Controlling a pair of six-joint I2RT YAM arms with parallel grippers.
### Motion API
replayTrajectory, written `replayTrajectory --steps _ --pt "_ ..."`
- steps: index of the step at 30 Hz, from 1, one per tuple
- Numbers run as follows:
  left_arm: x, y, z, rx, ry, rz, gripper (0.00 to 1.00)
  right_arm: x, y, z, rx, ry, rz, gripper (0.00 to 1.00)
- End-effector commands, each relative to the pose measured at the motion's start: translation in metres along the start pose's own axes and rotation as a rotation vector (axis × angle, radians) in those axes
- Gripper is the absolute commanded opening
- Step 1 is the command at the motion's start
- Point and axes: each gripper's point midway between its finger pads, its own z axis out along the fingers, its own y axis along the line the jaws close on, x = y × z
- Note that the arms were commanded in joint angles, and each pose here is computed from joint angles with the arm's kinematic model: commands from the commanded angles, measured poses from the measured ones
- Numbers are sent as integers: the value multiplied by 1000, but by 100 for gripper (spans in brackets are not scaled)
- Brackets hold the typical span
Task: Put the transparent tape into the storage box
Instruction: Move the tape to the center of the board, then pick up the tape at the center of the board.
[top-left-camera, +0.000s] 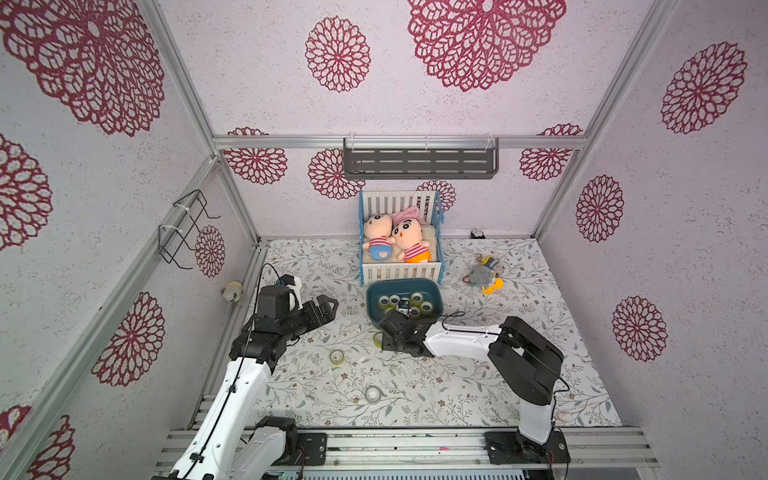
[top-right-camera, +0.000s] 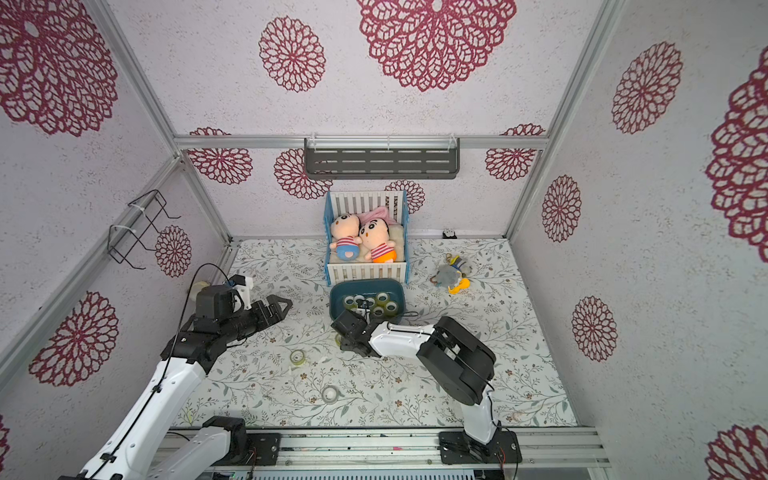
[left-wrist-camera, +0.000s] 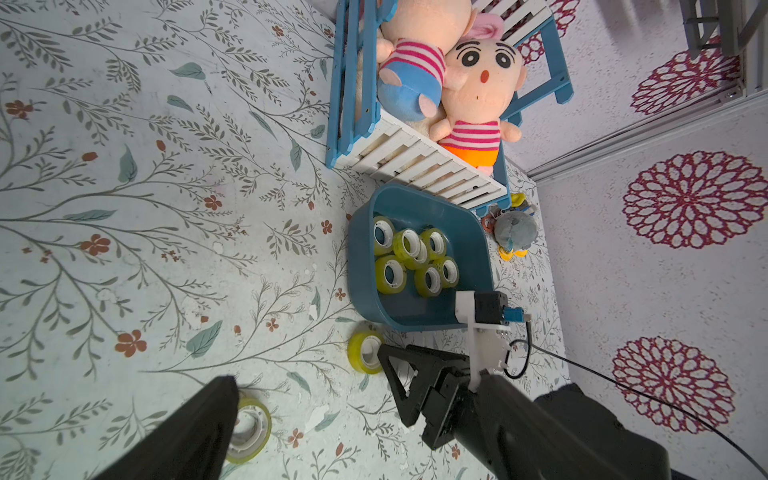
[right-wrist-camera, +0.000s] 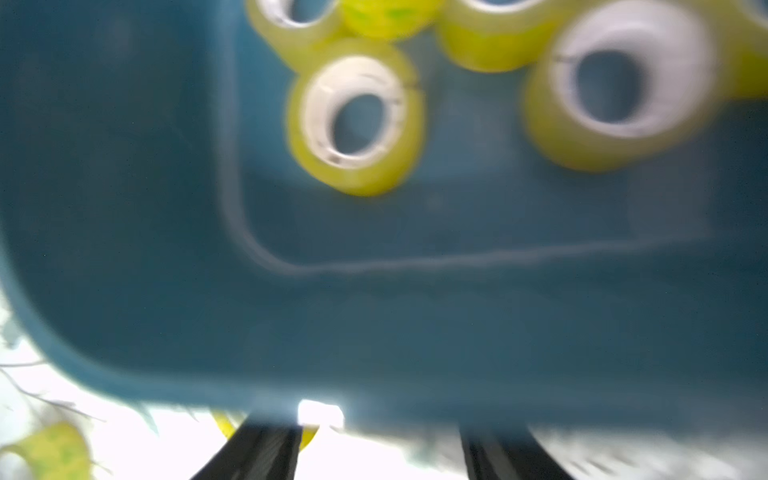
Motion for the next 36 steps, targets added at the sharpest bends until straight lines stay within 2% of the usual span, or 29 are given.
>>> replayTrajectory --steps 1,4,10,13,16,22,25,30,33,36 --pt "2 4 3 -6 2 5 97 17 -54 -25 122 9 -54 63" --pt "2 4 3 -11 2 6 97 15 -63 -51 65 -33 -64 64" --pt "11 11 8 -68 31 -3 97 8 -48 -84 -138 -78 -104 65" --pt "28 28 10 -167 90 -109 97 12 -47 -80 -168 -41 -113 65" --pt "47 34 9 -177 133 -226 97 17 -48 -75 -168 -26 -133 65" --pt "74 43 -11 -253 158 -337 97 19 -6 -103 -352 -47 -200 65" --pt "96 40 -6 -250 216 -357 97 22 5 -116 -364 -50 -192 65" --pt "123 52 10 -325 280 -355 97 41 16 -124 -360 -64 -226 65" --pt "130 58 16 -378 319 -330 97 58 17 -122 -292 -32 -288 64" --pt "126 64 23 -420 310 -292 97 73 15 -127 -193 -12 -314 64"
